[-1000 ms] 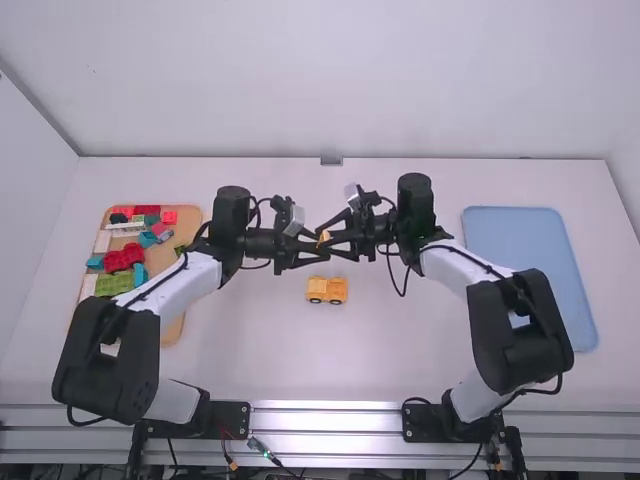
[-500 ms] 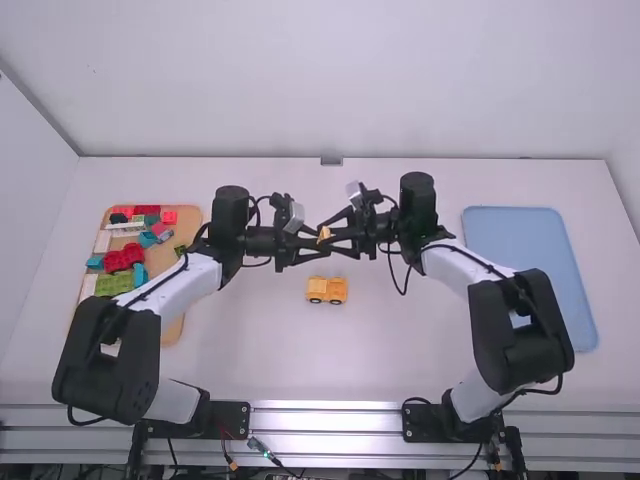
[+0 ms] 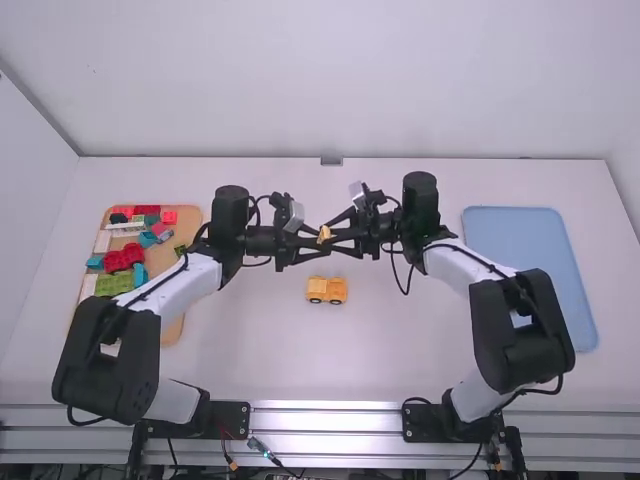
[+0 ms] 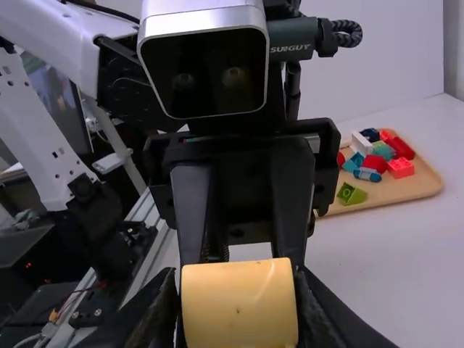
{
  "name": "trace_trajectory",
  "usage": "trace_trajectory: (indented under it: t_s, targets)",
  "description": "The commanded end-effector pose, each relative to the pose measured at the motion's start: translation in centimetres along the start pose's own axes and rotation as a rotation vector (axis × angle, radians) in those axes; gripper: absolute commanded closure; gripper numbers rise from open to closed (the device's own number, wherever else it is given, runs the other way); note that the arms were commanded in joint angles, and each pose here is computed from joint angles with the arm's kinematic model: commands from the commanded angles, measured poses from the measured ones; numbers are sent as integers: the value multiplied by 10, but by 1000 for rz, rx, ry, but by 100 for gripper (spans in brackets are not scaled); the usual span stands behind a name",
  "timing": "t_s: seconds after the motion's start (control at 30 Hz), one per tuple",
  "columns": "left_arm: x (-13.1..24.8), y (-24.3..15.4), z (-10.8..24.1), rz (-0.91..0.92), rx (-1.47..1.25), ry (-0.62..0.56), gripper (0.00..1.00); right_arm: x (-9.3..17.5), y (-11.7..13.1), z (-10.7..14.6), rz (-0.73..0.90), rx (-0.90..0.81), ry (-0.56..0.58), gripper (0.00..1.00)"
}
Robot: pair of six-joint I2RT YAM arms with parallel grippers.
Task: Assemble lego blocks to make yellow taxi
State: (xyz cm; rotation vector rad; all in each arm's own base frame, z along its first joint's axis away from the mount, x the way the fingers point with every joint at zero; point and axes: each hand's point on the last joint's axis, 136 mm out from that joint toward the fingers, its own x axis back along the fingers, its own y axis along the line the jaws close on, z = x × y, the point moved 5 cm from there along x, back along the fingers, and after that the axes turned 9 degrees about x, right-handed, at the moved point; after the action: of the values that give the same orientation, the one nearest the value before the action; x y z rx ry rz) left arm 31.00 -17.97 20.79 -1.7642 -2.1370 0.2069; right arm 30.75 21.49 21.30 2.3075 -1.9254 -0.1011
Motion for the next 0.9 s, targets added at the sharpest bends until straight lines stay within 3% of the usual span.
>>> trace_trajectory:
  t_s: [0.0,0.23,0.3,0.4,0.47,0.53,0.6,0.63,0.87]
  targets:
    - [1,2,2,-3,18,-1,98,-5,1,-2,-32,8,-2,65]
    - [1,2,2,-2,21,-1,98,-3,0,-3,-26,8,-3,77]
    - [1,2,2,-3,21,-1,98,-3,0,-3,-26,8,-3,92]
    - [1,2,2,-3,21,-1,94,-3,0,-3,-25,8,-3,100]
    - [1,2,2,-4,21,-1,79,-3,-2,-3,-14,11,-1,100]
    - [1,3,2,-9,21,0,54,-3,-8,-1,41,6,10,100]
    - [1,3,2,-10,21,0,42,-2,-17,2,112,-9,24,100]
    - [1,3,2,-10,21,0,1,-1,-22,4,159,-22,34,100]
    - [1,10,5,-74,38,13,1,13,-61,24,522,-122,155,100]
